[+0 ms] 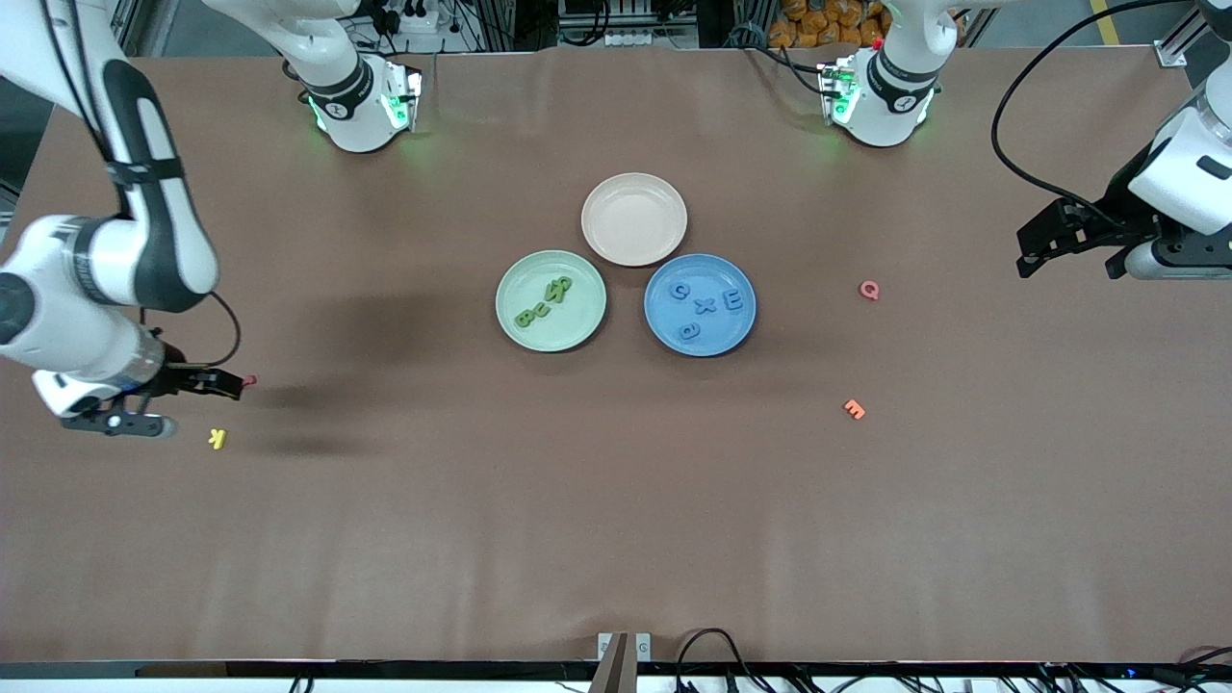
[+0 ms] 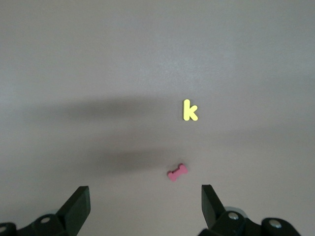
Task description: Sort letters by color into matching plates
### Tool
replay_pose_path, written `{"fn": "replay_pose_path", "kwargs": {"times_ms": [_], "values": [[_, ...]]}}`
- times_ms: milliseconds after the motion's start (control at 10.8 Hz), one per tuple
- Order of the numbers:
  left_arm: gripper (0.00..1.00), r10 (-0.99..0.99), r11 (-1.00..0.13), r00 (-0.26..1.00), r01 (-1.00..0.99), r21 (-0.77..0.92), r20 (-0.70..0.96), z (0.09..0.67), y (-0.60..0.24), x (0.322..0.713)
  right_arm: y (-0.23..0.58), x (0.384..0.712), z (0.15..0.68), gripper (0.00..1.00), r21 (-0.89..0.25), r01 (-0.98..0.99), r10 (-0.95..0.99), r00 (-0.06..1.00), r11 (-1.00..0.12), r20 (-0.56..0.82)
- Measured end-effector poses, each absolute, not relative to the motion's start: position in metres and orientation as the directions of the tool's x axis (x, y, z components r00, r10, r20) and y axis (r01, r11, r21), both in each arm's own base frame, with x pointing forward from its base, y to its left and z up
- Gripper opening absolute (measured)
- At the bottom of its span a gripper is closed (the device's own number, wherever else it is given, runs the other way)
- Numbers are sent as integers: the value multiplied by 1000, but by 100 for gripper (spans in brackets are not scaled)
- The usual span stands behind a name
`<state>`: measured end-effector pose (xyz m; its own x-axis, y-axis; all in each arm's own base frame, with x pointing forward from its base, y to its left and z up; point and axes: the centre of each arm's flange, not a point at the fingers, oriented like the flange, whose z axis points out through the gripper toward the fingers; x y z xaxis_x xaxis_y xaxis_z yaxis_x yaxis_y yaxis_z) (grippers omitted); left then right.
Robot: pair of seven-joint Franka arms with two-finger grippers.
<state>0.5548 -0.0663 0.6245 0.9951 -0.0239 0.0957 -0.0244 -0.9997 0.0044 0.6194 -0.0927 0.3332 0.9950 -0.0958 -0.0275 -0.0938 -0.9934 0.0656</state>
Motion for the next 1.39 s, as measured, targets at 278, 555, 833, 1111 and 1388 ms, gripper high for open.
{"fn": "replay_pose_path", "kwargs": {"times_ms": [278,555,833,1111,1388], "values": [[100,-24,-1000,995,-25,4,96,625,-66,555,-116,616,409,100,11,-97,-97,994,-995,-45],[100,-24,-1000,995,-25,4,96,625,-66,555,-115,596,462,100,0,-99,-99,994,-995,-41],[100,-24,-1000,995,-24,4,96,624,-66,555,-92,571,522,100,-12,-93,-92,995,-996,-39],[100,-24,-1000,995,-24,4,95,624,-66,555,-77,547,589,100,-28,-138,-138,990,-990,-7],[100,-24,-1000,995,-24,4,95,624,-66,555,-77,544,640,100,-32,-154,-155,987,-988,51]]}}
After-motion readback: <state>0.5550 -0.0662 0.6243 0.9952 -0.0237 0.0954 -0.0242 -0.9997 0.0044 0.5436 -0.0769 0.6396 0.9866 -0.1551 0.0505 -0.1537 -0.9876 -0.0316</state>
